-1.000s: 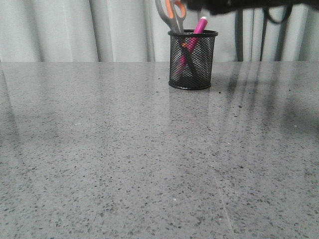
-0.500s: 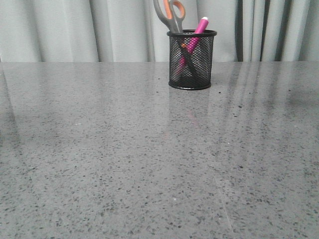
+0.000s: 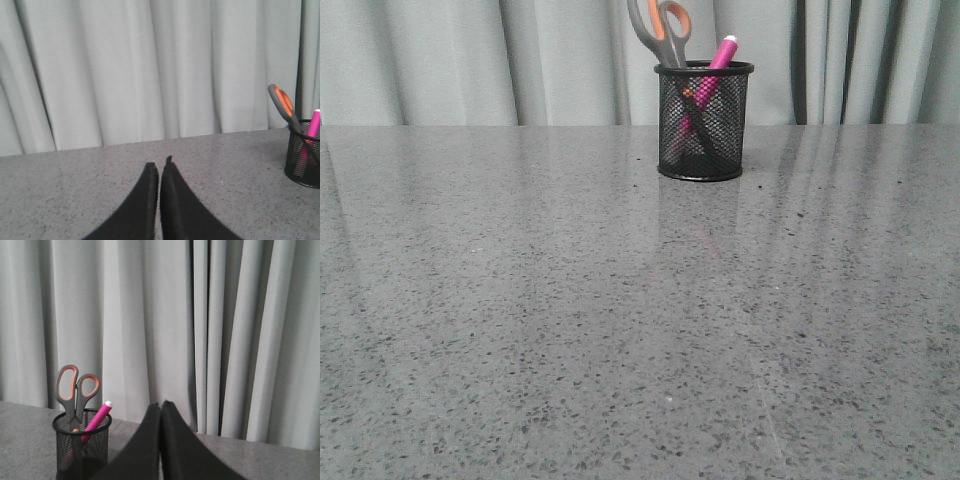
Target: Put pen and scissors into bin
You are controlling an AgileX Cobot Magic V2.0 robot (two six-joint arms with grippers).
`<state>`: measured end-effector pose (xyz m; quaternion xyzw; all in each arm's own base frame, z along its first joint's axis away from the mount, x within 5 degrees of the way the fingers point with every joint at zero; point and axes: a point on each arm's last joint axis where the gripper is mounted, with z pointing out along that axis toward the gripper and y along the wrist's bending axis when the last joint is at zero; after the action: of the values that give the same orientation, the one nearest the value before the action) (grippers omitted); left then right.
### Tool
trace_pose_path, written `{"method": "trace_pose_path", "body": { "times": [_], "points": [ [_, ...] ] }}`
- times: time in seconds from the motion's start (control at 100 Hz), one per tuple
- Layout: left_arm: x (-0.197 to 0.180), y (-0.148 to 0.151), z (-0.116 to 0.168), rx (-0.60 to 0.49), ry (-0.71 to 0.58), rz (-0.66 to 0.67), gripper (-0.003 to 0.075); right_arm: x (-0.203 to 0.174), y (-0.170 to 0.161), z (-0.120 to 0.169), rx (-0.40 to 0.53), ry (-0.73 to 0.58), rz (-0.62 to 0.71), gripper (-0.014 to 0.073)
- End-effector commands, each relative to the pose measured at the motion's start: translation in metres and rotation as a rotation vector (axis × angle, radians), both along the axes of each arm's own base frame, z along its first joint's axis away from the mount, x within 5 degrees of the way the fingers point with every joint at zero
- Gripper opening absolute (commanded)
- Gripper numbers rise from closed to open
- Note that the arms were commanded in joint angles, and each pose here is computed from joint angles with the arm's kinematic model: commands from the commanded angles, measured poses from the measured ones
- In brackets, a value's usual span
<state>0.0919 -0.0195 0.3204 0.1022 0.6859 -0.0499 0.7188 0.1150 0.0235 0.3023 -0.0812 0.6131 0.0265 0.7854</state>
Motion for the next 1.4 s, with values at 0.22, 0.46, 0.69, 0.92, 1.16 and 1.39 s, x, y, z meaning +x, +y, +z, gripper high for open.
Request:
{"method": "trace_pose_path", "body": {
  "times": [0.22,0.46,0.69,0.92,1.16,1.39],
  "points": [
    [-0.043,0.01,-0.052,-0.131,-0.148,0.135,-0.0019,-0.048,-0.012,-0.038,-0.014,-0.059,0.03,-0.0076],
    [-0.047,0.008,-0.072,-0.171,-0.149,0.109,-0.0019,-0.056,-0.013,-0.044,-0.008,-0.079,0.04,-0.0076],
    [-0.046,0.007,-0.074,-0.17,-0.139,0.097,-0.0019,-0.056,-0.013,-0.045,-0.009,-0.077,0.041,-0.0076],
    [-0.046,0.007,-0.074,-0.17,-0.139,0.097,-0.0019,-0.056,-0.013,-0.045,-0.01,-0.073,0.042,-0.0076],
    [-0.046,0.007,-0.074,-0.17,-0.139,0.097,-0.0019,-0.056,-0.013,-0.045,-0.01,-0.073,0.042,-0.0076],
    [-0.046,0.007,-0.074,-0.17,-0.139,0.097,-0.0019,-0.056,-0.013,-0.045,-0.01,-0.073,0.042,-0.0076]
  ]
}}
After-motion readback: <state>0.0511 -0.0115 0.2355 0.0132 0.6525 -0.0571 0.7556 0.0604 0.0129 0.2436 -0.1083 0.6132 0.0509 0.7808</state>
